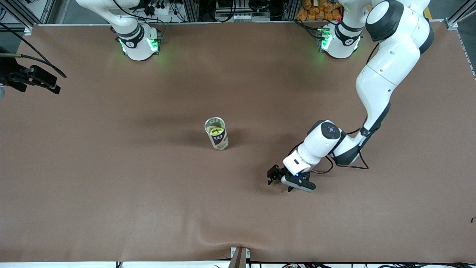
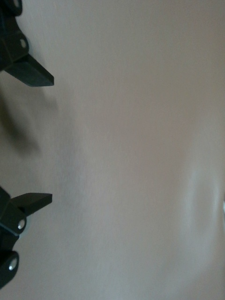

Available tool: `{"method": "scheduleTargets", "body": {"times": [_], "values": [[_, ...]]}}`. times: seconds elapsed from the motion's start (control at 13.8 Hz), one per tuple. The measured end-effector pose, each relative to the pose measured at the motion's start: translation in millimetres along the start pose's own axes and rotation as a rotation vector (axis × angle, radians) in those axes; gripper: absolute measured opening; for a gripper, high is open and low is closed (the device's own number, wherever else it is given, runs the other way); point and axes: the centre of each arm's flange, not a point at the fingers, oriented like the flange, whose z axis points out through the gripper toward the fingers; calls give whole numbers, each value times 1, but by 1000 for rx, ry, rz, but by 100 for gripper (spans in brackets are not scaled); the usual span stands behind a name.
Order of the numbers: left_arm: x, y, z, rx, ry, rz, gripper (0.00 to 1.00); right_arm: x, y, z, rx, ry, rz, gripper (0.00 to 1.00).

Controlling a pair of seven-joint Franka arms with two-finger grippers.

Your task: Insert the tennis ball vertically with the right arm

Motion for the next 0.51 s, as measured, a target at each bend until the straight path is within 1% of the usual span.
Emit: {"method": "scheduleTargets", "body": {"times": [0.15, 0.22, 0.36, 0.51], "values": [[22, -5, -21, 112, -89, -8, 100, 0, 0, 0, 0, 1, 0, 100], [32, -7, -35, 157, -114, -10, 100, 0, 0, 0, 0, 2, 0, 100], [45, -11, -63, 224, -148, -17, 100, 0, 0, 0, 0, 3, 0, 100], [52, -17, -89, 275, -208, -44, 100, 0, 0, 0, 0, 3, 0, 100]]}}
